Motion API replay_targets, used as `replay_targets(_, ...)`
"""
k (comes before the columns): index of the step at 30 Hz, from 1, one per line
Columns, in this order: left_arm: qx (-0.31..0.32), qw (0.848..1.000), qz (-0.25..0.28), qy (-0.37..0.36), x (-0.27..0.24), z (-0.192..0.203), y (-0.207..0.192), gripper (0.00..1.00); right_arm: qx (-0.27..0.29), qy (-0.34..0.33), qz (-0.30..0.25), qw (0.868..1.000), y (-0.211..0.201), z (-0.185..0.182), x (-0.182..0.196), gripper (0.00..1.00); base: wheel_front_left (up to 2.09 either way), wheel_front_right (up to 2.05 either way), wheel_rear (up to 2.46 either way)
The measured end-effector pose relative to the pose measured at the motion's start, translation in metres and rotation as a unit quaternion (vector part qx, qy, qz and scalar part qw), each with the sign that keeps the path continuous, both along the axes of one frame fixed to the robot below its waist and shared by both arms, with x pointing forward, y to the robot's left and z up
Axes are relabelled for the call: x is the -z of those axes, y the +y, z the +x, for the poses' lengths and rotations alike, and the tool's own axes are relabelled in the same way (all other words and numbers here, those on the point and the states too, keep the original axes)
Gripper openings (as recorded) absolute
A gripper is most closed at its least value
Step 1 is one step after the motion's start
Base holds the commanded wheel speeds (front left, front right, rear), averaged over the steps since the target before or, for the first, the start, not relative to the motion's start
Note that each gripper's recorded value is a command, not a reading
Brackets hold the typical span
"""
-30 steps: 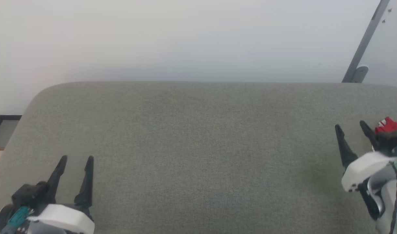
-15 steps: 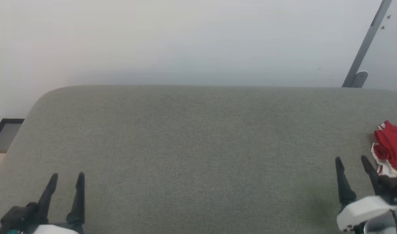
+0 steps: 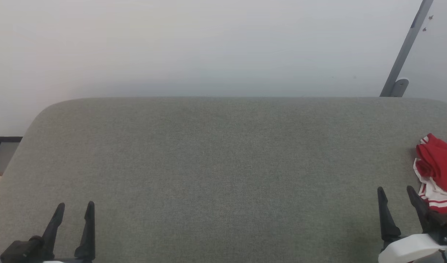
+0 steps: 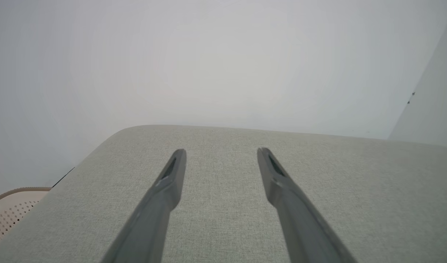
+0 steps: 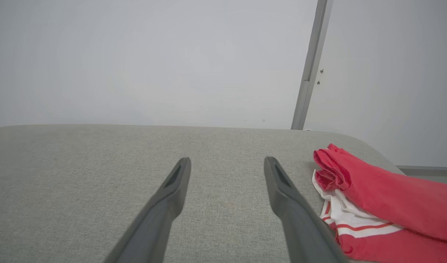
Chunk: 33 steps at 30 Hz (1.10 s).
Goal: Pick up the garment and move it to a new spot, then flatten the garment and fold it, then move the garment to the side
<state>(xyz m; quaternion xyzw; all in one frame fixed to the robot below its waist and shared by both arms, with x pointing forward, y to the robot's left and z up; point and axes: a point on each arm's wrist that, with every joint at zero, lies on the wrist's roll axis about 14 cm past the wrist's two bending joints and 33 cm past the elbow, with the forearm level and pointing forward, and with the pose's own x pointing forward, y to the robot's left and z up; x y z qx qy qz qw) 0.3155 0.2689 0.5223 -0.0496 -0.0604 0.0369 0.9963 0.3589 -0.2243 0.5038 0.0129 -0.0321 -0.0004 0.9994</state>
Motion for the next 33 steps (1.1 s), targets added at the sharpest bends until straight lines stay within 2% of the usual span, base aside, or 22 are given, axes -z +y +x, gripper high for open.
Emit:
replay_targets(21,0.000,1.000,-0.005,-0.016,-0.008,0.000,-0.003,1.00,-0.009,-0.001,0.004,1.000,0.011,-0.001,0.000,1.00,0.00,0.00,0.00)
replay_targets(22,0.000,1.000,-0.008,-0.013,-0.005,-0.001,-0.004,0.00,-0.009,0.003,0.005,1.000,0.011,-0.001,0.003,0.00,0.00,0.00,0.00)
replay_targets(27,-0.003,1.000,-0.028,0.013,0.014,-0.004,-0.009,0.00,-0.005,0.035,0.014,0.999,0.012,-0.009,0.023,0.00,0.00,0.00,0.00)
replay_targets(33,-0.009,0.996,-0.080,0.027,0.022,-0.004,-0.009,0.00,0.011,0.050,0.071,0.996,0.007,-0.009,0.029,0.00,0.00,0.00,0.00)
